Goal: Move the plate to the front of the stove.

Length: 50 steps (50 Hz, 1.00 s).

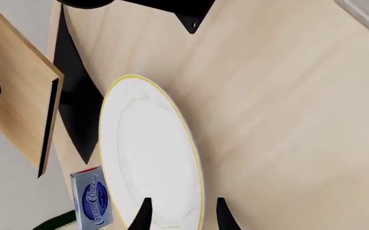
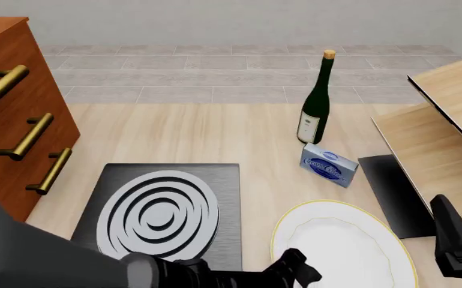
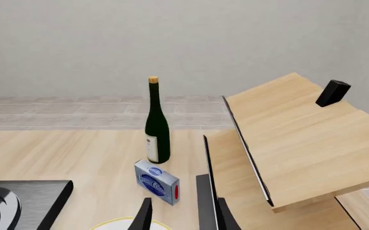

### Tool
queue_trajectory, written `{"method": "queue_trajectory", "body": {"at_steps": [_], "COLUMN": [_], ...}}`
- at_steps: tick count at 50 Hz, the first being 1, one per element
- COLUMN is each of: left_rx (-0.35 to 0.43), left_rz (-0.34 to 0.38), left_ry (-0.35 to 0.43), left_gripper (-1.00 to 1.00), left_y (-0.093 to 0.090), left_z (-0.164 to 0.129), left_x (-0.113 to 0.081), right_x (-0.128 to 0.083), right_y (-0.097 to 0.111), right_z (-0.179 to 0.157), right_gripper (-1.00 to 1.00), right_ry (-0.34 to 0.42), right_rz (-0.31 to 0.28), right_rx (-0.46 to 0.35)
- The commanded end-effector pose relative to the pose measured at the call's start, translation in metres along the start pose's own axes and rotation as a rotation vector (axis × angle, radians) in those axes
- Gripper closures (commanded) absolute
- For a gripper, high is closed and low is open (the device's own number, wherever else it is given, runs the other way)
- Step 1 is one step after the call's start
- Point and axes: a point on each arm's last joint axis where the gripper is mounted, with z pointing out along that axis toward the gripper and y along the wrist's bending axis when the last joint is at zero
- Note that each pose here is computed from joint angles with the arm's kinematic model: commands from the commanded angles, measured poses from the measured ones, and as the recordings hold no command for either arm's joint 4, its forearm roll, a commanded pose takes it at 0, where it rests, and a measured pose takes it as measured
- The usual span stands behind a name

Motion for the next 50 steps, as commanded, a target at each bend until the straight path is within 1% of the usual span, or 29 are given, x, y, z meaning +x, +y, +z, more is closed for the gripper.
{"method": "queue_trajectory", "body": {"at_steps": [1, 14, 18, 34, 35, 36, 38, 44, 47, 48, 49, 50], "left_rx": [0.001, -0.003, -0.005, -0.020, -0.016, -0.017, -0.001, 0.009, -0.012, -0.044, -0.044, -0.058], "left_rz": [0.004, 0.000, 0.003, -0.010, -0.007, -0.008, -0.005, -0.013, -0.015, -0.012, -0.023, -0.016], "left_ry": [0.008, 0.010, 0.016, 0.018, 0.016, 0.017, 0.015, 0.002, -0.008, -0.013, -0.014, -0.016], "left_gripper": [-1.00, -1.00, -1.00, -1.00, -1.00, 1.00, 1.00, 1.00, 1.00, 1.00, 1.00, 1.00], "left_y": [0.000, 0.002, 0.000, 0.005, 0.004, 0.003, 0.000, 0.002, 0.007, 0.010, 0.012, 0.013], "left_z": [0.005, 0.008, 0.009, 0.012, 0.014, 0.015, 0.017, 0.020, 0.020, 0.017, 0.017, 0.016], "left_x": [0.003, 0.004, 0.008, 0.009, 0.009, 0.009, 0.007, -0.001, -0.004, -0.003, -0.004, -0.003], "right_x": [0.000, 0.000, 0.000, 0.000, 0.000, 0.000, 0.000, 0.000, 0.000, 0.000, 0.000, 0.000], "right_y": [0.000, 0.000, 0.000, 0.000, 0.000, 0.000, 0.000, 0.000, 0.000, 0.000, 0.000, 0.000], "right_z": [0.000, 0.000, 0.000, 0.000, 0.000, 0.000, 0.000, 0.000, 0.000, 0.000, 0.000, 0.000], "right_gripper": [-1.00, -1.00, -1.00, -1.00, -1.00, -1.00, -1.00, -1.00, -1.00, -1.00, -1.00, -1.00], "right_ry": [0.001, 0.002, 0.002, 0.002, 0.002, 0.002, 0.002, 0.002, 0.002, 0.002, 0.002, 0.002], "right_rz": [0.000, 0.000, 0.000, 0.000, 0.000, 0.000, 0.001, 0.000, 0.000, 0.001, 0.000, 0.000], "right_rx": [0.000, 0.000, 0.000, 0.000, 0.000, 0.000, 0.000, 0.000, 0.000, 0.000, 0.000, 0.000]}}
